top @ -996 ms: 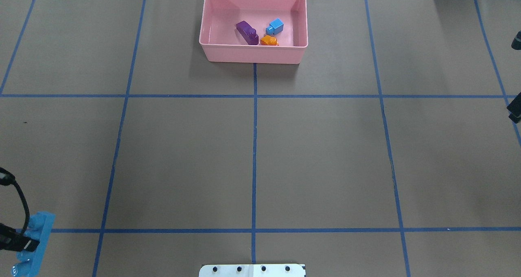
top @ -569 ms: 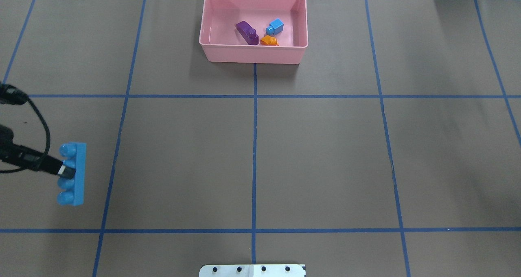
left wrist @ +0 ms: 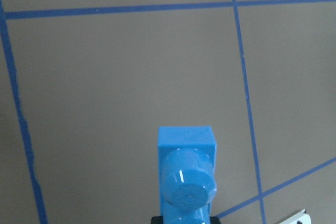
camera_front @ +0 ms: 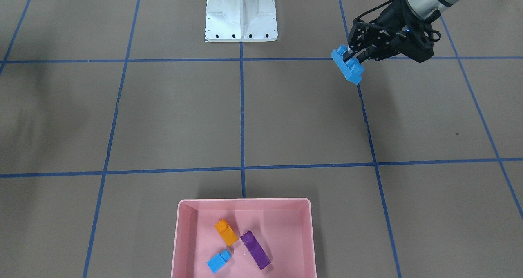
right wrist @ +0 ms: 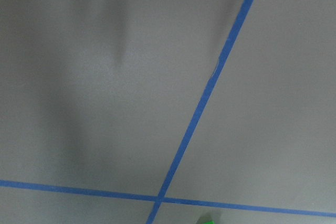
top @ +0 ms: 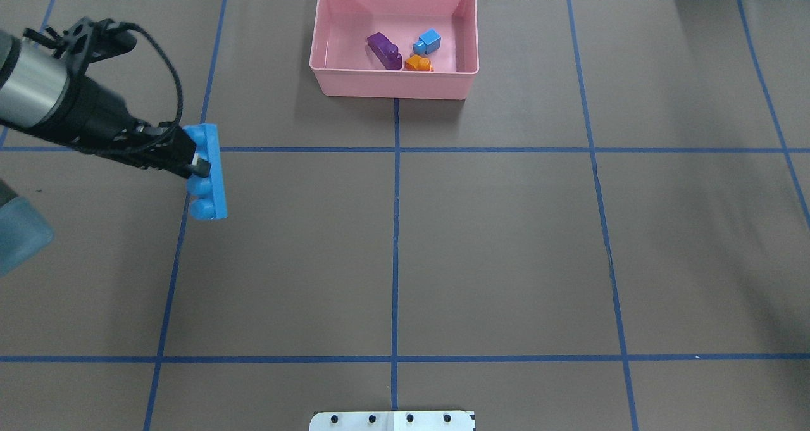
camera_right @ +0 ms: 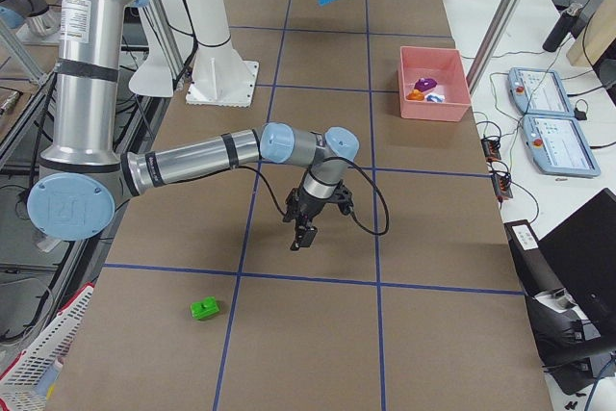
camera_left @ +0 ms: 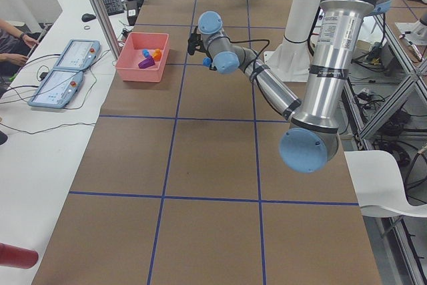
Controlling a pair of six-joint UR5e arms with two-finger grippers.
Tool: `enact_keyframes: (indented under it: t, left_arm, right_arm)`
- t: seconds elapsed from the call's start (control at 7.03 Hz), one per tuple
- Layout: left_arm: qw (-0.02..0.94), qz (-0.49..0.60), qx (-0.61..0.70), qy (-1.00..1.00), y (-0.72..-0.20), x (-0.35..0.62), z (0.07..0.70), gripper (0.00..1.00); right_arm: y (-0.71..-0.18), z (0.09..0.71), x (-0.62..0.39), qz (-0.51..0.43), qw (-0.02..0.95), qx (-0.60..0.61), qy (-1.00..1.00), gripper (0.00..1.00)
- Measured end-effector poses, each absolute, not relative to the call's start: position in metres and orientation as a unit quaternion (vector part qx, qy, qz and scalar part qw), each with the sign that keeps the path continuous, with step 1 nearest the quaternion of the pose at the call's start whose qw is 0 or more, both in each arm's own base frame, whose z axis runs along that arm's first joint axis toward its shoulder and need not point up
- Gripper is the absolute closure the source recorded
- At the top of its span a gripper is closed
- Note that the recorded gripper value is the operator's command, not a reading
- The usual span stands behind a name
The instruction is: Put all blocks into box
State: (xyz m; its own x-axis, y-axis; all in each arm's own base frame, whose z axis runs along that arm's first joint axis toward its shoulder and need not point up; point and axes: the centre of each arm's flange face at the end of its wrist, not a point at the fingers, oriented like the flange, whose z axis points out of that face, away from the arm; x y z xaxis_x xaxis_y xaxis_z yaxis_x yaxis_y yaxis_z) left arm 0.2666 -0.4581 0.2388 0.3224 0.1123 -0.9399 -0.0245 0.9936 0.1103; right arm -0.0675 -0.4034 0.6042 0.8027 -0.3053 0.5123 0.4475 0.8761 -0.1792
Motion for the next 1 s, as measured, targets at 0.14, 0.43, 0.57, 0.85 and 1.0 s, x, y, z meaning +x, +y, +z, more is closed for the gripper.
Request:
enact_keyframes:
  t: [0.14, 0.43, 0.57, 0.85, 1.0]
  left_arm:
    - [0.812, 0.028, 0.040, 0.581, -0.480, 0.282, 0.221, 1.00]
    - [0.808, 0.008, 0.041, 0.587, -0.505, 0.302, 0.188, 1.00]
    - [0.810, 0.001, 0.047, 0.585, -0.512, 0.312, 0.180, 1.00]
    - [0.810, -0.001, 0.052, 0.584, -0.513, 0.326, 0.170, 1.00]
    - [0.810, -0.001, 0.052, 0.584, -0.512, 0.332, 0.166, 1.00]
  right_arm:
    - [-0.397, 0.614, -0.065, -0.200, 0.937, -0.156, -0.240, 0.00]
    - [-0.366, 0.643, -0.056, -0.210, 0.933, -0.167, -0.239, 0.00]
    - [-0.344, 0.664, -0.052, -0.219, 0.931, -0.164, -0.240, 0.00]
    - [-0.294, 0.718, -0.037, -0.232, 0.929, -0.151, -0.244, 0.00]
    - [-0.274, 0.748, -0.030, -0.236, 0.928, -0.143, -0.250, 0.00]
